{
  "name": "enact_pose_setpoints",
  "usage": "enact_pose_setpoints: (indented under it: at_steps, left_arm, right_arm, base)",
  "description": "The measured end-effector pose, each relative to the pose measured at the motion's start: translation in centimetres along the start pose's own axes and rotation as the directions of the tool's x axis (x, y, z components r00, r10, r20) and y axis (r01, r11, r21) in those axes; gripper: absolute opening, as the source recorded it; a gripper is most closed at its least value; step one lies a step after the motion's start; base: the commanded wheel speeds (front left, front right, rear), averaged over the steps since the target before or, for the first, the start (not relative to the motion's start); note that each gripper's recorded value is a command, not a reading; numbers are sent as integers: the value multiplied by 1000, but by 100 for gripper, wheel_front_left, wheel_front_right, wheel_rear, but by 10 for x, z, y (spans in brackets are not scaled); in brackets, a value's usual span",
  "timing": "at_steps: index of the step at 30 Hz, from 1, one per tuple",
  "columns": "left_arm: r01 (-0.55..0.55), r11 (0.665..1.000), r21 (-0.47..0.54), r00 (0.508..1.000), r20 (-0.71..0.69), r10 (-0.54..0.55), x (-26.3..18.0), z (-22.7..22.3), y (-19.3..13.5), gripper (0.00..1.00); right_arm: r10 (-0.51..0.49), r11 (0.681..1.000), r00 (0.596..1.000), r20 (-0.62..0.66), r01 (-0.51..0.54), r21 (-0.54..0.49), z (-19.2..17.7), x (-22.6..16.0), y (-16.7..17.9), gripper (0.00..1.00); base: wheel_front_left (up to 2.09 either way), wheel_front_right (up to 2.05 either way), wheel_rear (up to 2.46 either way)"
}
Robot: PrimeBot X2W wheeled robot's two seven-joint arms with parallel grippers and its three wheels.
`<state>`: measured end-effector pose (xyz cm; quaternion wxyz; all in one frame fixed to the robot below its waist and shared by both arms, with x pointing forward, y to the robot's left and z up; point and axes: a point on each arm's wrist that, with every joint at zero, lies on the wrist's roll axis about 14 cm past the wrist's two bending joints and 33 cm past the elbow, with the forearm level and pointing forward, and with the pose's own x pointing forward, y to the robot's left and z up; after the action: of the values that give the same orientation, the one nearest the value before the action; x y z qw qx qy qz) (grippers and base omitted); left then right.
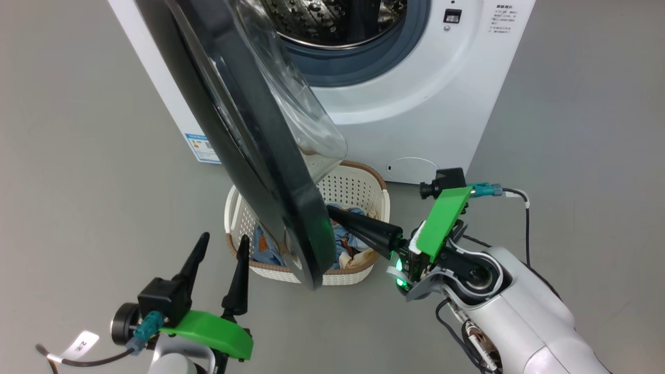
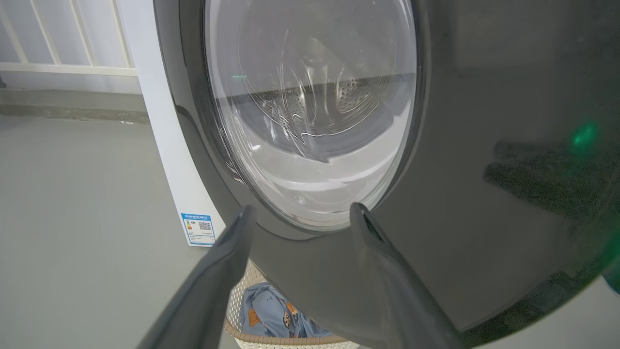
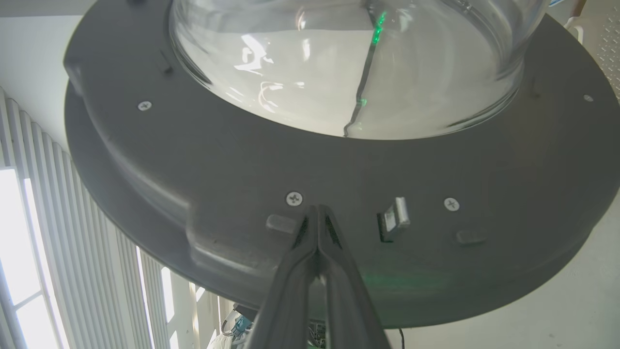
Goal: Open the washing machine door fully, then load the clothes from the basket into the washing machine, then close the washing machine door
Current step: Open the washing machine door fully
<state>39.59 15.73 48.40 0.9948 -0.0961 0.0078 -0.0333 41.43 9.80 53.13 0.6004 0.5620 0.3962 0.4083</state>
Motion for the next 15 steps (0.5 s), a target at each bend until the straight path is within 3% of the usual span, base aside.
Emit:
enact_pose_setpoints:
  at_steps: [15]
  left_arm:
    - [3,1000,2,1000,3,-3,-7,1,-2,100]
  right_arm:
    - [12,1000,998,63,-13,16,-2,2,7,0]
  base:
    - [0,0,0]
